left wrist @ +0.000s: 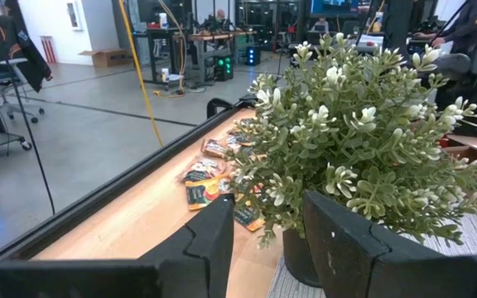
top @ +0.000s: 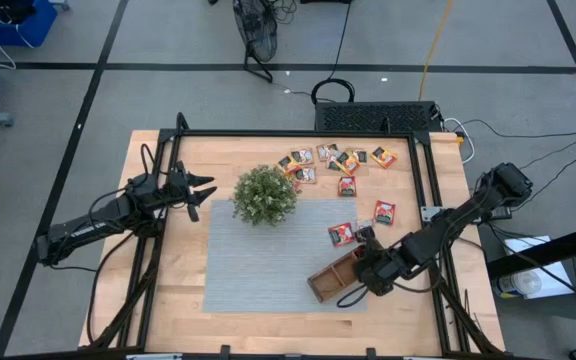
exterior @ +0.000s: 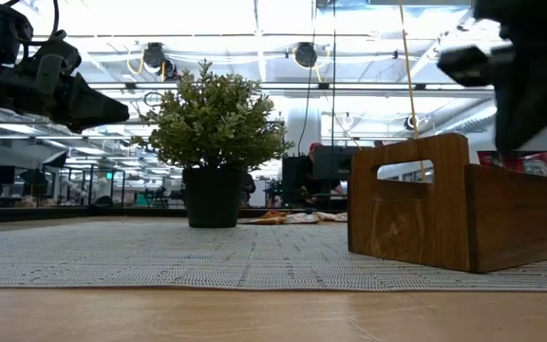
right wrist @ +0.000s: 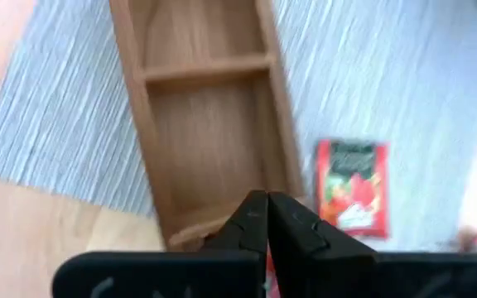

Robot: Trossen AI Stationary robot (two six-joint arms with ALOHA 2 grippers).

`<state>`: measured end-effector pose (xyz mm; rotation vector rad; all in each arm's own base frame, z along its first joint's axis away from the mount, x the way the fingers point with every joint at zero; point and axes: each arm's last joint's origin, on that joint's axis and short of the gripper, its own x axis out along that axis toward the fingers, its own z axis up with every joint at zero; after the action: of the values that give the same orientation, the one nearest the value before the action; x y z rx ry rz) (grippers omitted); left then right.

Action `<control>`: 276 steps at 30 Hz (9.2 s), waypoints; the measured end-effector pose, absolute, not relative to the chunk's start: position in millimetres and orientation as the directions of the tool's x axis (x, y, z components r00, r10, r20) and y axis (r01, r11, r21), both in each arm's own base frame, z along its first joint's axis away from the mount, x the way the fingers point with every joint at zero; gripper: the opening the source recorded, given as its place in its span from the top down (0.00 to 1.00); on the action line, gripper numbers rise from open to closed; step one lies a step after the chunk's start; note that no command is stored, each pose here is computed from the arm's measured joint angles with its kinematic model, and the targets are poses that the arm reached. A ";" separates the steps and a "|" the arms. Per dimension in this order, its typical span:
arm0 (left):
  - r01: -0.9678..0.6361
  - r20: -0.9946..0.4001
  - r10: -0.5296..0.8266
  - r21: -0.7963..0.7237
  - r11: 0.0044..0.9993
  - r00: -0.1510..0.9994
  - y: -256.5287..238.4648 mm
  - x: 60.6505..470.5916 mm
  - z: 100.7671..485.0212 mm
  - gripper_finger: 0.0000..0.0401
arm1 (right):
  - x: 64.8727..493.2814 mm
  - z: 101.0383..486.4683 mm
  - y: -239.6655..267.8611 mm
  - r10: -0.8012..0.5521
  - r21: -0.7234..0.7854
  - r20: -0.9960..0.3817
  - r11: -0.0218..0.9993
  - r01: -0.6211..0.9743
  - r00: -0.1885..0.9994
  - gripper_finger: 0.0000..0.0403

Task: Pick & Place Tea
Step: Put the strawberry tea sachet into the brown organizer

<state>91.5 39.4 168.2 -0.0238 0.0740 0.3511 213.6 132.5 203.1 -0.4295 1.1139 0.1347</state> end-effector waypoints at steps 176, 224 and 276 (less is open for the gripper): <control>-0.344 -0.077 0.343 -0.010 0.939 0.936 39.4 91.5 168.1 0.63 | 243.3 155.1 -150.5 -0.144 -0.098 -0.978 0.954 0.282 0.149 0.99; -0.344 -0.077 0.343 -0.010 0.939 0.936 39.4 91.5 168.2 0.63 | 149.7 207.5 131.2 -0.255 -0.296 -0.668 0.953 0.065 0.699 1.00; -0.344 -0.076 0.343 -0.010 0.939 0.936 39.4 91.5 168.2 0.63 | 151.4 169.8 144.1 -0.248 -0.465 -0.626 0.880 -0.099 0.739 0.81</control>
<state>91.5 39.4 168.2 -0.0237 0.0736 0.3511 151.4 144.1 169.8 -0.5003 0.7420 -0.0857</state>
